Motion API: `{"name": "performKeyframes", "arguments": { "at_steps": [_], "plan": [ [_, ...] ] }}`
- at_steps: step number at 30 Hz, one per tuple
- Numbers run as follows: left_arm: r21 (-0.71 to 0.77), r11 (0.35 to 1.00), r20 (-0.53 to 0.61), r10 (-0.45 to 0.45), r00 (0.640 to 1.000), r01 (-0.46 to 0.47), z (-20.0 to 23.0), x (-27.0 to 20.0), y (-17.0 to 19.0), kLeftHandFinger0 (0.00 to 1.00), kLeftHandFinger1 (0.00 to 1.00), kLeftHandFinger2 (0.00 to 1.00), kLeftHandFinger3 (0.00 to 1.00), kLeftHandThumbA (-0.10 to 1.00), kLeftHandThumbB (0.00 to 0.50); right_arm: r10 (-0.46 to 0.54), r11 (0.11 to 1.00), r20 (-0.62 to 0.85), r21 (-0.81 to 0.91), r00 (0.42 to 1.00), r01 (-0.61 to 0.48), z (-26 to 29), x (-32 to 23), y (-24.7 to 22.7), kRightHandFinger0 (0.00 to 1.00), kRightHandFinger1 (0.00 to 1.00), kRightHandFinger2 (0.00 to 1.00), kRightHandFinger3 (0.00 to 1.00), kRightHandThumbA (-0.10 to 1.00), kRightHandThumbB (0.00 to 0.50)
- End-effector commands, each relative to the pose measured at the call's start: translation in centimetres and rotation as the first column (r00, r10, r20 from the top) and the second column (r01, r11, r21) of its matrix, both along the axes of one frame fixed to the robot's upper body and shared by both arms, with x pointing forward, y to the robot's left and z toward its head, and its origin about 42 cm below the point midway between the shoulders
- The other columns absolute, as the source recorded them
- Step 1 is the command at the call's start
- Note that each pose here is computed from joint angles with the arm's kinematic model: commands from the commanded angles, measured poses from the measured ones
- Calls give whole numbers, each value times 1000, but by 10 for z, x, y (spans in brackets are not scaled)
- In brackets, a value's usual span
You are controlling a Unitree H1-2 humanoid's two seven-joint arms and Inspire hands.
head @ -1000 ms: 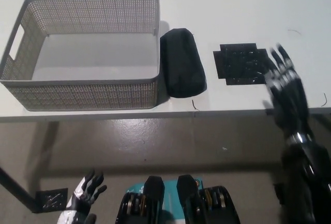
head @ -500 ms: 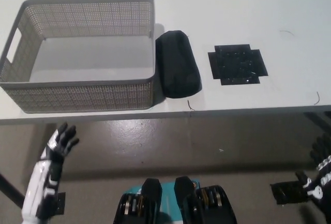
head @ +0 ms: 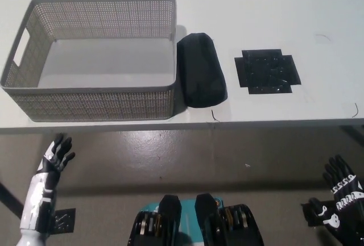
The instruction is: Use the right hand to push the pencil case on the right hand side to the container on the left side
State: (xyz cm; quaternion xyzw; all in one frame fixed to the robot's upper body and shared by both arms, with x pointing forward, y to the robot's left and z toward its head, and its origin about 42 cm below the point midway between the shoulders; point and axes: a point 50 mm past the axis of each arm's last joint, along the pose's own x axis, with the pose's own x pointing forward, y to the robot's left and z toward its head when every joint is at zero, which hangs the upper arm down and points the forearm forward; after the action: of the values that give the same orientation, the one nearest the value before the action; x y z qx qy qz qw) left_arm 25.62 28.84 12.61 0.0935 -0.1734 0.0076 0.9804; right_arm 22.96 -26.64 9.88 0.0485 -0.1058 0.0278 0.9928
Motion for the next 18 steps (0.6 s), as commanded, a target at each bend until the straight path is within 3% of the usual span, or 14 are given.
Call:
{"name": "performKeyframes", "arguments": {
  "at_steps": [1,7,18],
  "plan": [
    [-5,1000,17,-4,1000,4,-2,-1,-3,1000,1000,1000,1000,957,261,26,999,64,-33,998,-24,5,6,1,1000,1000,1000,1000,1000,321],
    [-21,1000,23,-14,1000,15,-8,0,-9,1000,1000,1000,1000,927,267,37,998,63,-46,997,-34,2,9,8,1000,1000,1000,1000,1000,275],
    [-37,999,27,-15,1000,16,-7,-1,-18,1000,1000,1000,1000,939,291,41,998,60,-60,997,-37,3,10,13,1000,1000,1000,1000,1000,287]
  ]
}}
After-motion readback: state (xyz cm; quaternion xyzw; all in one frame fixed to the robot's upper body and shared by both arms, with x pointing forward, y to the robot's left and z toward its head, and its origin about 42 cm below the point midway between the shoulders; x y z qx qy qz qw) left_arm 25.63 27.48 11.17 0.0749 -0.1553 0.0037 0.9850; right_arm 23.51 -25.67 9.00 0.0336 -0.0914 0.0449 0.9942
